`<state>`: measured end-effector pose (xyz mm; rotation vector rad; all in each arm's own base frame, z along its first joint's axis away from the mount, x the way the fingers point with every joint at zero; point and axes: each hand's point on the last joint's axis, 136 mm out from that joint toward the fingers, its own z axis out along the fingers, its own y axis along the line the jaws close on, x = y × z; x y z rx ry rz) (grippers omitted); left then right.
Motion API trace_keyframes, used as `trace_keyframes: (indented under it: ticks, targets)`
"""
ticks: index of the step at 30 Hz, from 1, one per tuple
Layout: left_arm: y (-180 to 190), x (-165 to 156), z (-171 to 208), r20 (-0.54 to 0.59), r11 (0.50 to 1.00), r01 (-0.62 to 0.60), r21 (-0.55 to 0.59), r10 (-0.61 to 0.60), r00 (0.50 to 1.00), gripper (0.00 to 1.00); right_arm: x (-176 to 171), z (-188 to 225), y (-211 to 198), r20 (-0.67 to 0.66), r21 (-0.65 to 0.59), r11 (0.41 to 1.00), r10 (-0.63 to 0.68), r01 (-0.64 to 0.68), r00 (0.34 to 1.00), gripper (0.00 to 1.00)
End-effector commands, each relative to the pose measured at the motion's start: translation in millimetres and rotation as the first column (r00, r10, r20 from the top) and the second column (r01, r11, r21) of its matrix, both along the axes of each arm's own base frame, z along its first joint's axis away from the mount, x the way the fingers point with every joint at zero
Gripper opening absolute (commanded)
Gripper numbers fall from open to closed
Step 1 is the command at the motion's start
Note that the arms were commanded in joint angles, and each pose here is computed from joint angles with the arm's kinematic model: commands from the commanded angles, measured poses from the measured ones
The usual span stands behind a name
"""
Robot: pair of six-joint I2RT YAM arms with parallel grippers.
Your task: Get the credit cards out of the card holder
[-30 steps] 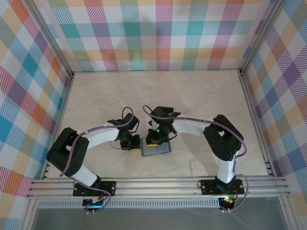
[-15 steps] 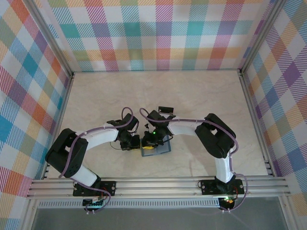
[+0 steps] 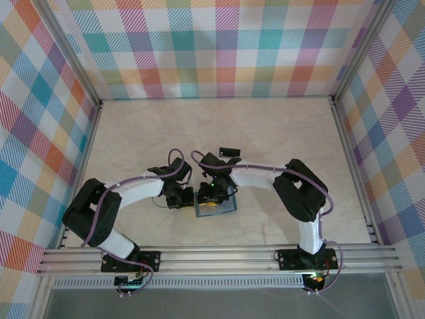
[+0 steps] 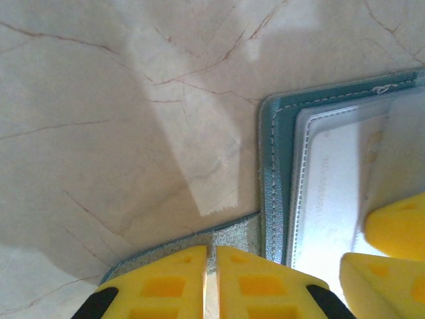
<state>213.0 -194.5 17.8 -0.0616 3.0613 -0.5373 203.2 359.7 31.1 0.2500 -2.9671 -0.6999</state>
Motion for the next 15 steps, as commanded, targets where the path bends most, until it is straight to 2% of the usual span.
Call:
trace_keyframes:
  ticks: [1, 7, 15]
  targets:
    - [3, -4, 1, -0.015, 1.000, -0.005, 0.000, 0.005, 1.000, 0.13, -1, 6, -24, 0.044, -0.136, 0.991, 0.016, -0.009, 0.999, 0.36]
    - [4, -5, 0, -0.017, 1.000, -0.006, 0.005, 0.006, 1.000, 0.13, 2, 9, -40, 0.092, -0.258, 0.966, 0.047, -0.022, 0.995, 0.42]
    - [6, -5, 2, -0.014, 1.000, -0.006, 0.011, 0.006, 1.000, 0.13, 9, 16, -56, 0.139, -0.354, 0.935, 0.071, -0.018, 0.988, 0.49]
